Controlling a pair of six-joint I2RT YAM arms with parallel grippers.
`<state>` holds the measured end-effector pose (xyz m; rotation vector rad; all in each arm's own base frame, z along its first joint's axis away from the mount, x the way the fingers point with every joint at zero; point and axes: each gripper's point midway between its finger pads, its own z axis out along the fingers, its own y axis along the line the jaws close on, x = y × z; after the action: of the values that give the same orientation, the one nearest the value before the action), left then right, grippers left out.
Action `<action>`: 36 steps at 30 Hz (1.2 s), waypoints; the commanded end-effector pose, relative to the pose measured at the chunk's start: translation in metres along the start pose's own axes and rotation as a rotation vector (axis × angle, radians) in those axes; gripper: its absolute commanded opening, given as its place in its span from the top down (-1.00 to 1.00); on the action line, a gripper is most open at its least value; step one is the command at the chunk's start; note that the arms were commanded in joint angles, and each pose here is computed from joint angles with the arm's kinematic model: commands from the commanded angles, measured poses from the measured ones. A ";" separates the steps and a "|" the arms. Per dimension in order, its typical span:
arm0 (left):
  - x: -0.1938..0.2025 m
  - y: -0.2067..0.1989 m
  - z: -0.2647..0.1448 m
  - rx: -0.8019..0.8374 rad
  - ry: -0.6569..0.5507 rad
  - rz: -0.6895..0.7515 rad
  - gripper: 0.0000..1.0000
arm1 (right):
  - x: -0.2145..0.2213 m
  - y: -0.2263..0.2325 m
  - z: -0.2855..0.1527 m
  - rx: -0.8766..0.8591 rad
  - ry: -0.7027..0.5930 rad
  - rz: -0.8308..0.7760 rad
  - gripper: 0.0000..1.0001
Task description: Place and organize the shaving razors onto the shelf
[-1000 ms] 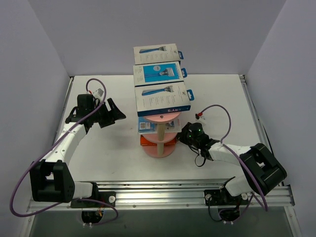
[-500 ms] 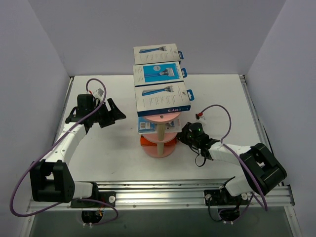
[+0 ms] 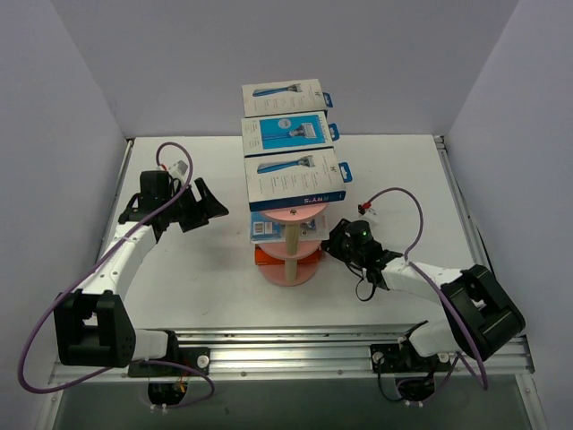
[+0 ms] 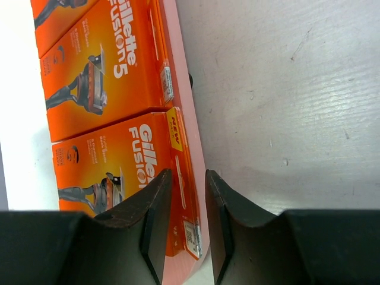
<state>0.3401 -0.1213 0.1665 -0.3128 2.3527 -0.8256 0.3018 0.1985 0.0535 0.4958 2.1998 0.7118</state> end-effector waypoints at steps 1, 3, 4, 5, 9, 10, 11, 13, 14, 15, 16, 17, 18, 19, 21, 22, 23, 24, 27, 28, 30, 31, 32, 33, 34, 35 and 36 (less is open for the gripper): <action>-0.009 -0.005 -0.001 0.032 -0.033 0.025 -0.70 | -0.024 0.016 -0.005 -0.023 -0.068 -0.008 0.48; -0.010 -0.006 -0.001 0.033 -0.035 0.026 -0.70 | -0.026 0.015 -0.007 -0.022 -0.071 -0.008 0.48; -0.009 -0.006 -0.002 0.031 -0.035 0.026 -0.70 | -0.026 0.015 -0.008 -0.022 -0.071 -0.008 0.48; -0.009 -0.005 -0.001 0.031 -0.035 0.026 -0.70 | -0.027 0.015 -0.009 -0.023 -0.074 -0.006 0.47; -0.010 -0.006 -0.001 0.032 -0.036 0.028 -0.70 | -0.030 0.016 -0.013 -0.025 -0.082 -0.009 0.46; -0.009 -0.005 -0.002 0.030 -0.036 0.027 -0.70 | -0.031 0.016 -0.014 -0.025 -0.086 -0.011 0.45; -0.010 -0.005 -0.002 0.030 -0.038 0.027 -0.70 | -0.032 0.015 -0.016 -0.018 -0.088 -0.014 0.42; -0.010 -0.006 -0.003 0.031 -0.040 0.031 -0.70 | -0.036 0.015 -0.019 -0.011 -0.098 -0.022 0.39; -0.010 -0.006 -0.003 0.030 -0.039 0.030 -0.70 | -0.038 0.014 -0.022 -0.005 -0.103 -0.023 0.35; -0.010 -0.006 -0.003 0.031 -0.040 0.031 -0.70 | -0.039 0.013 -0.023 0.000 -0.106 -0.027 0.33; -0.010 -0.006 -0.003 0.029 -0.041 0.031 -0.70 | -0.042 0.013 -0.025 0.003 -0.114 -0.031 0.31; -0.011 -0.006 -0.003 0.028 -0.044 0.031 -0.70 | -0.045 0.012 -0.029 0.005 -0.118 -0.031 0.27; -0.010 -0.005 -0.003 0.027 -0.040 0.033 -0.71 | -0.048 0.009 -0.030 0.014 -0.125 -0.030 0.25; -0.009 -0.005 -0.003 0.025 -0.040 0.031 -0.71 | -0.052 0.009 -0.032 0.017 -0.134 -0.033 0.23; -0.011 -0.003 -0.003 0.017 -0.046 0.034 -0.71 | -0.058 0.004 -0.035 0.033 -0.144 -0.033 0.19; -0.010 -0.004 -0.004 0.016 -0.046 0.035 -0.71 | -0.062 0.003 -0.037 0.037 -0.150 -0.035 0.17; -0.010 -0.003 -0.004 0.014 -0.045 0.036 -0.71 | -0.064 0.002 -0.039 0.045 -0.152 -0.044 0.16; -0.010 -0.003 -0.004 0.015 -0.046 0.038 -0.72 | -0.066 0.001 -0.040 0.049 -0.155 -0.048 0.15; -0.011 -0.004 -0.005 0.016 -0.050 0.045 -0.76 | -0.077 -0.002 -0.046 0.064 -0.158 -0.070 0.11; -0.011 -0.005 -0.006 0.018 -0.049 0.046 -0.76 | -0.082 -0.007 -0.048 0.083 -0.160 -0.070 0.10; -0.011 -0.004 -0.006 0.014 -0.048 0.050 -0.77 | -0.095 -0.004 -0.053 0.085 -0.179 -0.095 0.03; -0.010 -0.004 -0.006 0.012 -0.046 0.050 -0.77 | -0.101 -0.005 -0.056 0.092 -0.186 -0.103 0.00; -0.010 -0.003 -0.006 0.010 -0.046 0.051 -0.78 | -0.105 -0.011 -0.059 0.122 -0.185 -0.108 -0.03; -0.010 -0.003 -0.006 0.010 -0.045 0.056 -0.78 | -0.117 -0.007 -0.062 0.129 -0.208 -0.116 -0.04; -0.011 -0.002 -0.007 0.001 -0.052 0.057 -0.78 | -0.122 -0.009 -0.065 0.145 -0.215 -0.142 -0.04; -0.011 -0.001 -0.007 -0.003 -0.052 0.060 -0.79 | -0.127 -0.015 -0.068 0.174 -0.215 -0.147 -0.08; -0.012 -0.002 -0.008 -0.006 -0.061 0.067 -0.81 | -0.137 -0.011 -0.072 0.178 -0.234 -0.153 -0.09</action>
<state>0.3408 -0.1191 0.1655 -0.2995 2.3516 -0.8051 0.3272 0.1098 0.1329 0.5109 2.0944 0.4546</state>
